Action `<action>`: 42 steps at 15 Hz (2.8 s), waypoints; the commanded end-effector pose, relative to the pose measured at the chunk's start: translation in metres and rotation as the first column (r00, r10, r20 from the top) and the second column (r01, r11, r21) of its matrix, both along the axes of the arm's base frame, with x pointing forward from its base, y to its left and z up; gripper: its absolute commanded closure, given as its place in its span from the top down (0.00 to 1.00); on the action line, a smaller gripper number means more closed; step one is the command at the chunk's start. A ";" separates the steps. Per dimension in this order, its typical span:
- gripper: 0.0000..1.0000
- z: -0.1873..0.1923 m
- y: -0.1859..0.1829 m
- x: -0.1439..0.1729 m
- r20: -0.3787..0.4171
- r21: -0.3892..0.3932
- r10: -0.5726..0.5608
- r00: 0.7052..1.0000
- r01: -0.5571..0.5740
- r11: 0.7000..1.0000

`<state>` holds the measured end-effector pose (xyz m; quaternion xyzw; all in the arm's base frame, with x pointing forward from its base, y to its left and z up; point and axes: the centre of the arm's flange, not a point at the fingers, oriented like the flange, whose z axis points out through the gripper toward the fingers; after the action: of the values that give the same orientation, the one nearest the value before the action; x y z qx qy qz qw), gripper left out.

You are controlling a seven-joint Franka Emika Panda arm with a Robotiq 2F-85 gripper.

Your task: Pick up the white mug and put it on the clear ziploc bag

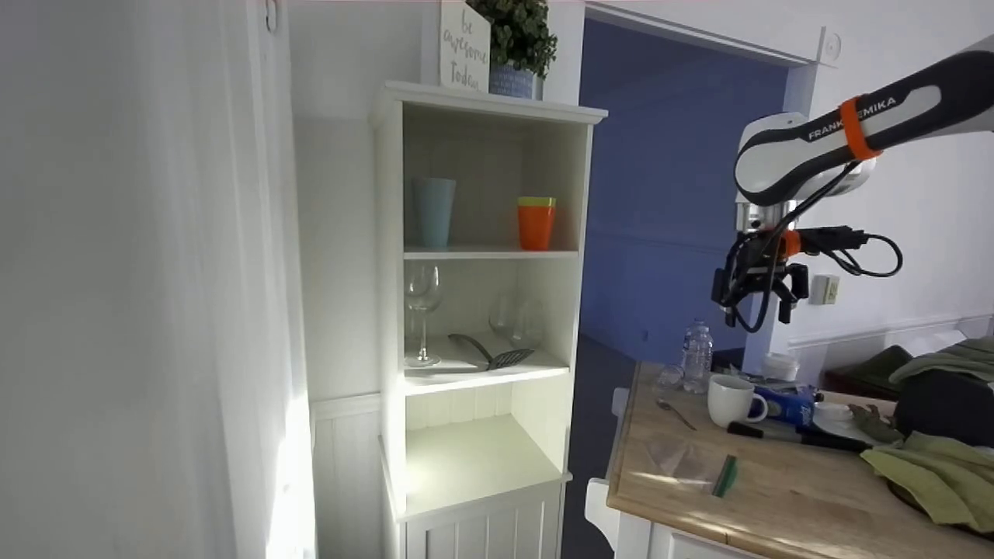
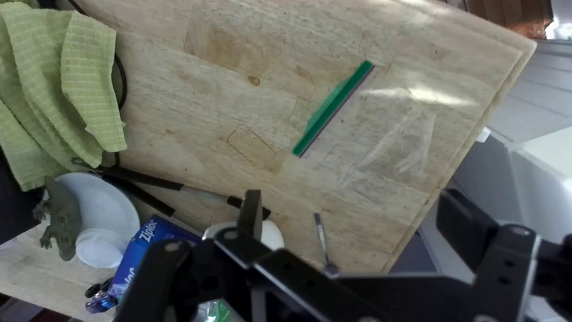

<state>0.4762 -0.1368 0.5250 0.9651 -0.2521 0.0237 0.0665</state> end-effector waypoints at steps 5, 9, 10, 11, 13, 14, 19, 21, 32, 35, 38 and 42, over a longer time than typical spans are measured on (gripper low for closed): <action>1.00 -0.013 -0.090 0.038 0.022 0.180 0.115 0.993 -0.117 0.977; 1.00 -0.031 -0.128 0.065 0.033 0.188 0.193 0.981 -0.196 0.962; 1.00 -0.038 -0.138 0.073 0.018 0.181 0.203 0.979 -0.203 0.962; 1.00 -0.045 -0.148 0.079 0.001 0.153 0.208 0.978 -0.206 0.966; 1.00 -0.052 -0.167 0.091 -0.017 0.133 0.217 0.976 -0.213 0.968; 1.00 -0.058 -0.176 0.096 -0.019 0.128 0.210 0.977 -0.206 0.970; 1.00 -0.078 -0.179 0.087 -0.014 0.114 0.170 0.985 -0.167 0.979; 1.00 -0.077 -0.176 0.089 -0.012 0.115 0.175 0.984 -0.173 0.978; 1.00 -0.115 -0.209 0.108 0.045 0.098 0.171 0.984 -0.175 0.980; 1.00 -0.143 -0.231 0.112 0.065 0.065 0.145 0.987 -0.150 0.987; 1.00 -0.165 -0.249 0.112 0.065 0.066 0.124 0.990 -0.128 0.990; 1.00 -0.185 -0.262 0.116 0.086 0.093 0.086 0.993 -0.094 0.991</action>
<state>0.5805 -0.3860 0.3475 0.9777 -0.2044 0.0371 0.0293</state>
